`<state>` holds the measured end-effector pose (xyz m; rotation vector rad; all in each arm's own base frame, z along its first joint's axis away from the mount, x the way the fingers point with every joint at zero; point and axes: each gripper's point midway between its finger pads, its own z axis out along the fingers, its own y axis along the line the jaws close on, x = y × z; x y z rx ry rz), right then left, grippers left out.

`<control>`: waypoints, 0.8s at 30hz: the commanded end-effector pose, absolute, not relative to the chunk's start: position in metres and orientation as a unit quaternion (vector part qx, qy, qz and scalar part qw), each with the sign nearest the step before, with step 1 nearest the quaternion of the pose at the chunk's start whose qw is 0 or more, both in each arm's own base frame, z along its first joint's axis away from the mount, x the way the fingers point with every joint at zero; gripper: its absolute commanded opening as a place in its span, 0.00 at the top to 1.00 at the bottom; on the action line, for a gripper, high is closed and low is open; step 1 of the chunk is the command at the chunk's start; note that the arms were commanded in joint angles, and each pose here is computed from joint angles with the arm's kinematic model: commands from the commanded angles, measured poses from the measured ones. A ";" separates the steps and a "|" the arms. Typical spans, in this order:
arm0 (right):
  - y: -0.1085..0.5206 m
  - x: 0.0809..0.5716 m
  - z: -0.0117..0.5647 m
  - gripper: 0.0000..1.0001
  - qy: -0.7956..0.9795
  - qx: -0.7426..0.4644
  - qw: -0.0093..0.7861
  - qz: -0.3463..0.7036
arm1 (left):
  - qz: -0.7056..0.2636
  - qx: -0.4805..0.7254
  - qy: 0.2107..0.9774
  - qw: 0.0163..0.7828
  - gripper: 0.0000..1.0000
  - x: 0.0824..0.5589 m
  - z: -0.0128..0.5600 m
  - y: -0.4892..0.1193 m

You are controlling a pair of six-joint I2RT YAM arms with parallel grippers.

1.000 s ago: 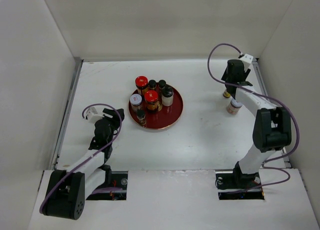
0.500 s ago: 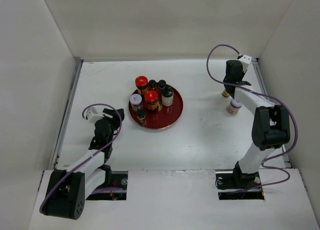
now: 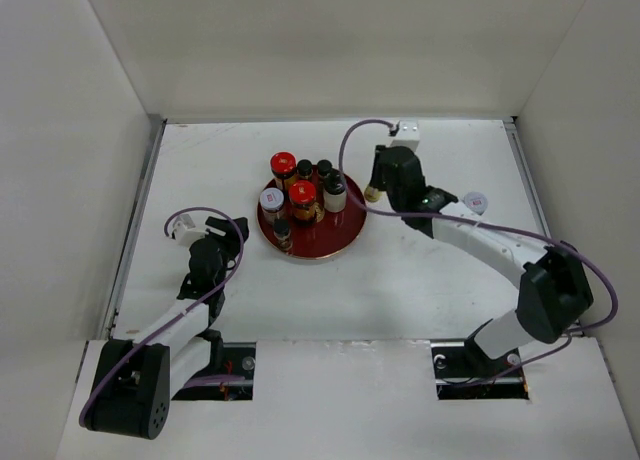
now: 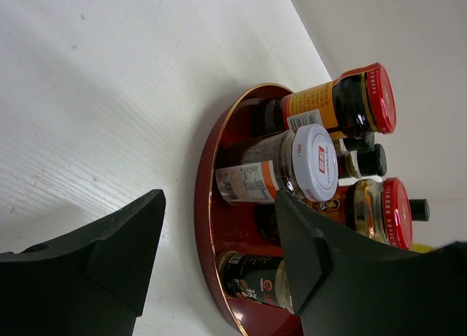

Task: Organize the condiment bottles

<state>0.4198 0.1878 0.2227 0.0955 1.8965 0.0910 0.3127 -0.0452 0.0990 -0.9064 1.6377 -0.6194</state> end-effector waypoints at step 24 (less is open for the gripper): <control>0.393 0.320 0.187 0.58 0.776 -0.143 0.597 0.142 | -0.275 -0.375 0.675 0.572 0.40 0.318 0.115 -0.046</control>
